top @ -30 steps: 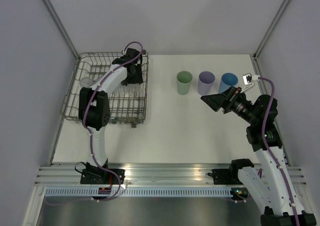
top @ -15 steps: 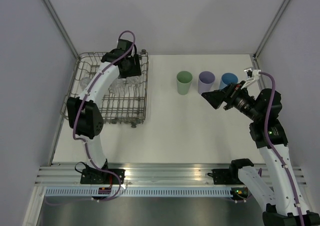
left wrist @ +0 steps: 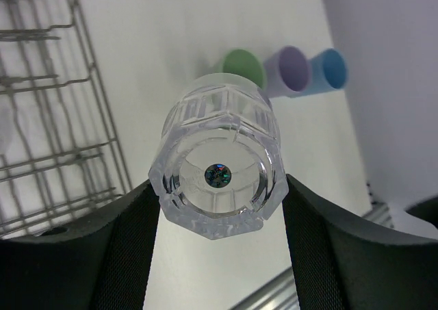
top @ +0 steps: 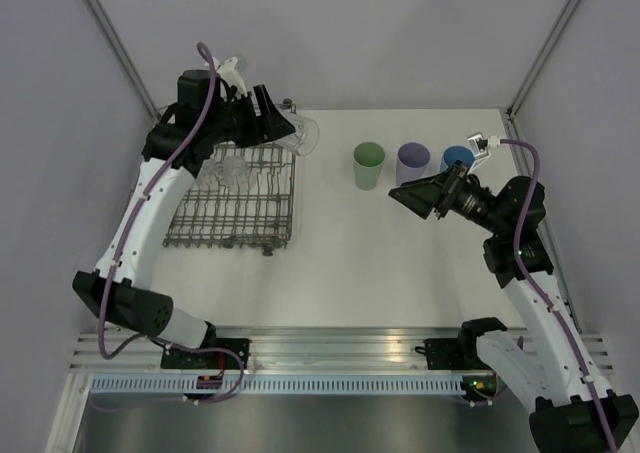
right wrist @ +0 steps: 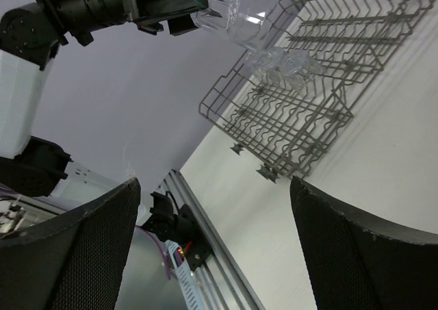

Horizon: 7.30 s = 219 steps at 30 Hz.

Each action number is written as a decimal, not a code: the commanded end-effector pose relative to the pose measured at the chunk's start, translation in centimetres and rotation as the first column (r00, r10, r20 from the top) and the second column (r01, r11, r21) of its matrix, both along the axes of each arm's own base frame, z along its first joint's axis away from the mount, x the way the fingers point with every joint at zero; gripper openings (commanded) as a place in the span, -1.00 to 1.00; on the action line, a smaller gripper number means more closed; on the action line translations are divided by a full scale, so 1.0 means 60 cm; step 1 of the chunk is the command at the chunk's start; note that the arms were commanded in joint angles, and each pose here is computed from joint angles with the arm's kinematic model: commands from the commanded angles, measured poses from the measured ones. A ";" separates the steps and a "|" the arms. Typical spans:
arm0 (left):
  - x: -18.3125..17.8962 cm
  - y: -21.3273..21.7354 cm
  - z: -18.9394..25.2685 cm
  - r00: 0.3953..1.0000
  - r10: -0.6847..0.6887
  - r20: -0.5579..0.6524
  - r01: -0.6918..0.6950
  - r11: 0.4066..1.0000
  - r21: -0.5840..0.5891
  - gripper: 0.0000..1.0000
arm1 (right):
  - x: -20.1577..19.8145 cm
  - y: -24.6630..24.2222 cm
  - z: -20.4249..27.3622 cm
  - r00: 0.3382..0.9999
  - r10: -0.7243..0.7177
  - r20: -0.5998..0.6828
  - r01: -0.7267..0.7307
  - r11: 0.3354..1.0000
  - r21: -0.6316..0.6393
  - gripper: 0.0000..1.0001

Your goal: Unload the cups from the dish rack

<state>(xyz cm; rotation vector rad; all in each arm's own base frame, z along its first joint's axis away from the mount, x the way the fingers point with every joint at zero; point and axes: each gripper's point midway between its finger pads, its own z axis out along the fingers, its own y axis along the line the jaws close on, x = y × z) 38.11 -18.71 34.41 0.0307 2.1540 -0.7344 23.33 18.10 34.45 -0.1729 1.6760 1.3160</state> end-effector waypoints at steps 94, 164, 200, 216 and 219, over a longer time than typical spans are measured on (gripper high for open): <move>-0.223 0.240 -0.032 0.908 0.329 0.259 -0.407 0.837 0.367 0.99 | 0.119 0.240 -0.382 0.969 0.004 -0.249 -0.246 0.163 -0.956 -0.99; 0.171 0.248 -0.310 0.879 0.402 -0.255 -0.220 0.818 0.531 0.99 | -0.052 0.079 -0.055 0.965 0.013 0.262 0.153 0.785 -0.600 0.96; 0.160 0.254 -0.402 0.826 0.392 -0.406 -0.105 0.814 0.572 -0.28 | -0.068 0.077 -0.043 0.962 0.044 0.270 0.127 0.803 -0.583 0.96; 0.138 0.215 -0.202 0.915 0.319 -0.249 -0.202 0.893 0.402 -0.95 | -0.045 0.056 -0.029 0.952 -0.078 0.297 0.237 0.801 -0.550 0.96; 0.122 0.196 -0.148 0.939 0.276 -0.203 -0.199 0.922 0.333 -0.95 | -0.021 0.039 -0.034 0.939 -0.207 0.273 0.327 0.776 -0.539 0.96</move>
